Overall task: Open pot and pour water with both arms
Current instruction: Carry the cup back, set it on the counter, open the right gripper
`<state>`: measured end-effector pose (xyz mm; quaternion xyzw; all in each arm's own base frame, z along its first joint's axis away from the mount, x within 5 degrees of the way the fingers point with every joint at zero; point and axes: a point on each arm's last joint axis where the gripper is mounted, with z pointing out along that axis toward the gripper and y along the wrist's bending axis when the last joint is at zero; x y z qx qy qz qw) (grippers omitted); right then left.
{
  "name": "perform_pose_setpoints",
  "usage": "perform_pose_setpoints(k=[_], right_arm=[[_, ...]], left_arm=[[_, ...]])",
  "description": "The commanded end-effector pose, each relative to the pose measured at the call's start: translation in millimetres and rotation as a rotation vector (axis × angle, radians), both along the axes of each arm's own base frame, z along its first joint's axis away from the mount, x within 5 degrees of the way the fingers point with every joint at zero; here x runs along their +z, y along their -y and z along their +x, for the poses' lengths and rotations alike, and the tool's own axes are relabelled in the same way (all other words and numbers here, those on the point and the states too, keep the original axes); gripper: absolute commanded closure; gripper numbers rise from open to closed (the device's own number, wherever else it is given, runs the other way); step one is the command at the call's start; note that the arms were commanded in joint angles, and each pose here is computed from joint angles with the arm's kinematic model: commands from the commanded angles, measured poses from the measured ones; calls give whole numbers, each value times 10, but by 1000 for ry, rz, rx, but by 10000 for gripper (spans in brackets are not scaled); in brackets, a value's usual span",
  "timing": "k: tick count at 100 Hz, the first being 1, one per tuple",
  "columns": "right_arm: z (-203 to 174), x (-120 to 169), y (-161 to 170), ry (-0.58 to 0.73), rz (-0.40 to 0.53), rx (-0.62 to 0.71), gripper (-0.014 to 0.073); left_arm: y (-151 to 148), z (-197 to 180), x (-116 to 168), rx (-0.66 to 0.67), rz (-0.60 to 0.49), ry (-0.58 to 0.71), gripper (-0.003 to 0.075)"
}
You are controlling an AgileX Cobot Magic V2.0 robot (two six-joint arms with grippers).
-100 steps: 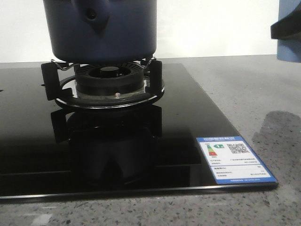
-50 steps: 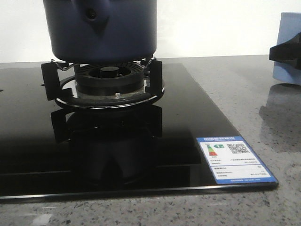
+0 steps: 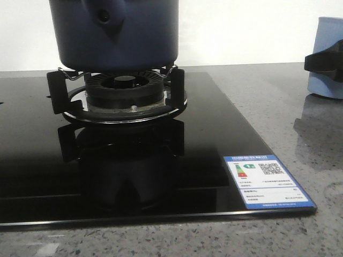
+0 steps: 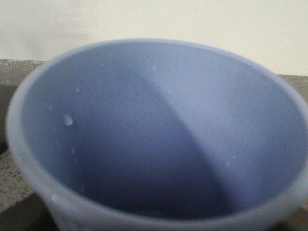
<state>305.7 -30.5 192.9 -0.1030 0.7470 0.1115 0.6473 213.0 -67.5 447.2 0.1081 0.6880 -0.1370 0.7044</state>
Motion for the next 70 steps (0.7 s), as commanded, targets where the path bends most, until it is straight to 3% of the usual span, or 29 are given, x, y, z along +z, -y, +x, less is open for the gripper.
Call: perform_pose_setpoints(k=[1, 19, 34, 52, 70], right_arm=[[23, 196, 22, 99, -3, -3, 247], [25, 168, 32, 71, -14, -14, 74], [-17, 272, 16, 88, -45, -5, 67], [-128, 404, 10, 34, -156, -14, 67], [-337, 484, -5, -4, -166, -58, 67]], left_arm=[[-72, -74, 243, 48, -60, 127, 405], [-72, -74, 243, 48, -60, 127, 405], [-72, -74, 243, 48, -60, 127, 405], [-72, -74, 243, 48, -60, 127, 405], [-72, -74, 243, 48, -60, 127, 405]])
